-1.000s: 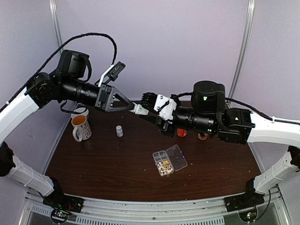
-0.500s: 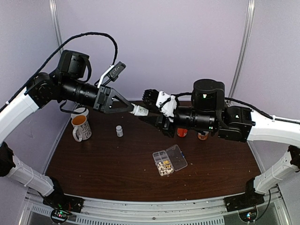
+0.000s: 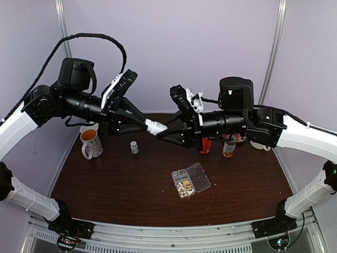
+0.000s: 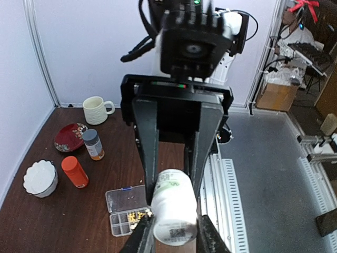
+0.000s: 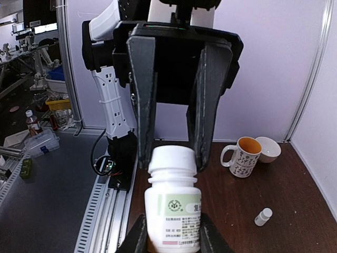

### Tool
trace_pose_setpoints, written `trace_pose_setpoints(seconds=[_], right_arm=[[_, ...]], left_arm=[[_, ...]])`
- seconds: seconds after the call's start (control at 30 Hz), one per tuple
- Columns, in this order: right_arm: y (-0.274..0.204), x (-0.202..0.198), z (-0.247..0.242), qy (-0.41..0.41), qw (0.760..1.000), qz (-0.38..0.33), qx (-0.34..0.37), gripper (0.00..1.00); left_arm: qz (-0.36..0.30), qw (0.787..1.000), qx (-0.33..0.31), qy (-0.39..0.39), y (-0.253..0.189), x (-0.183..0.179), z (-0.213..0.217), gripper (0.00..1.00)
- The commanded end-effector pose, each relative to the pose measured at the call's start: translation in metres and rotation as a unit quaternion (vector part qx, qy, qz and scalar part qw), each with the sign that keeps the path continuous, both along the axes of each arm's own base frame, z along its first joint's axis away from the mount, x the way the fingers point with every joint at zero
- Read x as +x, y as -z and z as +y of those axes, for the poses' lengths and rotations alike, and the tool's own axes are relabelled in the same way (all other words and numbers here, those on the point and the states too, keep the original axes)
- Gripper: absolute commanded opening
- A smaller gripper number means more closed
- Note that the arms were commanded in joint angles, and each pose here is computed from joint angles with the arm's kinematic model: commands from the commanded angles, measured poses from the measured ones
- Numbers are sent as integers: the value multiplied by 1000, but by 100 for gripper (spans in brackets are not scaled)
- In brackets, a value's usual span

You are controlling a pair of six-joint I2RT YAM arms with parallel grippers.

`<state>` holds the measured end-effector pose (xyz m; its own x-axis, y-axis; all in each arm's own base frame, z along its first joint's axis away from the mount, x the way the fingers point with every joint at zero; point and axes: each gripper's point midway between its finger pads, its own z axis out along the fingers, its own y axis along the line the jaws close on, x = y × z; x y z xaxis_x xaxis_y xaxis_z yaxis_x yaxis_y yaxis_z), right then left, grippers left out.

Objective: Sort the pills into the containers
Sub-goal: Screw the lid of the pill bottle onto the pill bottle.

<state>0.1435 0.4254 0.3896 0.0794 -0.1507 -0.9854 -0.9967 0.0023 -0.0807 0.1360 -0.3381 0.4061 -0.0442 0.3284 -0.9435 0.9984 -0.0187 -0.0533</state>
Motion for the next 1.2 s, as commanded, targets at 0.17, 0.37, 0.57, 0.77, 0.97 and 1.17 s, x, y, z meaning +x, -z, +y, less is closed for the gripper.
trace_pose_setpoints(seconds=[0.17, 0.37, 0.57, 0.77, 0.97, 1.17], right_arm=[[-22, -6, 5, -30, 998, 46, 17, 0], [-31, -17, 5, -64, 993, 94, 39, 0], [-43, -27, 2, -96, 983, 141, 62, 0], [-41, -17, 2, -85, 975, 190, 73, 0], [-38, -15, -4, -90, 969, 215, 86, 0], [-30, -9, -4, -77, 969, 225, 72, 0]], left_arm=[[-120, 991, 46, 40, 22, 14, -17, 1], [-243, 961, 62, 116, 42, -1, -16, 0], [-405, 893, 83, 176, 59, 0, -15, 0], [-552, 790, 108, 243, 81, 0, -11, 0], [-680, 684, 119, 236, 88, 12, -12, 0], [-776, 578, 119, 223, 88, 21, -12, 0]])
